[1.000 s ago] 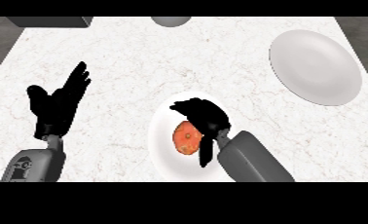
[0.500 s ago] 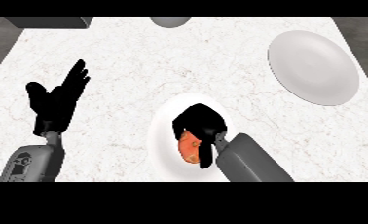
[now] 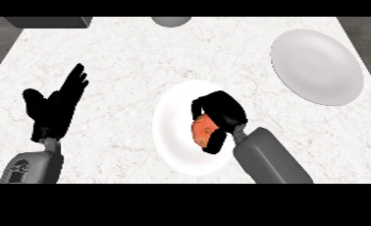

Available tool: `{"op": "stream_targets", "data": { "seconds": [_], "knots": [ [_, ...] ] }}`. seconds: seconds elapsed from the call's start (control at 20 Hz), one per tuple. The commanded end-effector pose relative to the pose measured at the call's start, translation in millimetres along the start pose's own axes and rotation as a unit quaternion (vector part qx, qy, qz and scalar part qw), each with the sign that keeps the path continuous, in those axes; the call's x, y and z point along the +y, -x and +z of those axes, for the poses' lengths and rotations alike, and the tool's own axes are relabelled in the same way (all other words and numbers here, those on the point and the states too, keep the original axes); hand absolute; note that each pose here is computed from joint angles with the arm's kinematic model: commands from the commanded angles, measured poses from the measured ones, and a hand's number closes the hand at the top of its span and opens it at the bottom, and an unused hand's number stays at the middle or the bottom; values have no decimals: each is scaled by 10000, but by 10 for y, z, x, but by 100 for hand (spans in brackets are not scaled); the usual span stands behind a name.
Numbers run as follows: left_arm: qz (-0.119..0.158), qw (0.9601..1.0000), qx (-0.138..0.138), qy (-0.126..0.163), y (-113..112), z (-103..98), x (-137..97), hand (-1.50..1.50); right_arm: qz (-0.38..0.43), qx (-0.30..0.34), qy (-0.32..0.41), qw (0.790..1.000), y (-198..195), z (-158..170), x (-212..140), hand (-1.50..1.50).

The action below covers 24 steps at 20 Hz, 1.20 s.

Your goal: Pick the squash from the plate and place it in the plate

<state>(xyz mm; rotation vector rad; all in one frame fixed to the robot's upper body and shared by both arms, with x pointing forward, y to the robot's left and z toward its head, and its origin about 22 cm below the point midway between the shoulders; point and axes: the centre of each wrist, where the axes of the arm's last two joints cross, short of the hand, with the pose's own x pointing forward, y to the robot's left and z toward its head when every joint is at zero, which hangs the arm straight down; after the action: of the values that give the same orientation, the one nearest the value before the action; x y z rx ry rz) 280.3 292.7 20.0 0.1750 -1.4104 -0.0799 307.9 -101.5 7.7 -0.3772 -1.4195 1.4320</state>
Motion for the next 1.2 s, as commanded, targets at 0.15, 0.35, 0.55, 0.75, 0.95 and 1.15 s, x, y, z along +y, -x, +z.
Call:
{"op": "stream_targets", "data": {
  "seconds": [0.15, 0.35, 0.55, 0.75, 0.95, 1.15],
  "knots": [
    [54, 10000, 50, -64, -59, -40, 152, 0, 163, 475, 1777, 9828, 186, 214, -391, 150],
    [19, 9999, 10, -115, -11, 12, 4, 0, 379, 612, 3285, 9418, 148, 348, -736, 150],
    [-24, 9999, 60, -106, -22, -17, 237, 0, 399, 1160, 4015, 9076, 290, 546, -1101, 150],
    [-15, 10000, 66, -39, 33, -42, -1, 0, -245, 1501, 4283, 8907, 470, 725, -1309, 150],
    [-17, 10000, 19, 9, 136, 37, -52, 0, -601, 1779, 4409, 8777, 792, 803, -1513, 150],
    [-1, 10000, -51, -46, 23, -26, -318, 0, -599, 2166, 4379, 8705, 1185, 900, -1379, 150]
  ]
}}
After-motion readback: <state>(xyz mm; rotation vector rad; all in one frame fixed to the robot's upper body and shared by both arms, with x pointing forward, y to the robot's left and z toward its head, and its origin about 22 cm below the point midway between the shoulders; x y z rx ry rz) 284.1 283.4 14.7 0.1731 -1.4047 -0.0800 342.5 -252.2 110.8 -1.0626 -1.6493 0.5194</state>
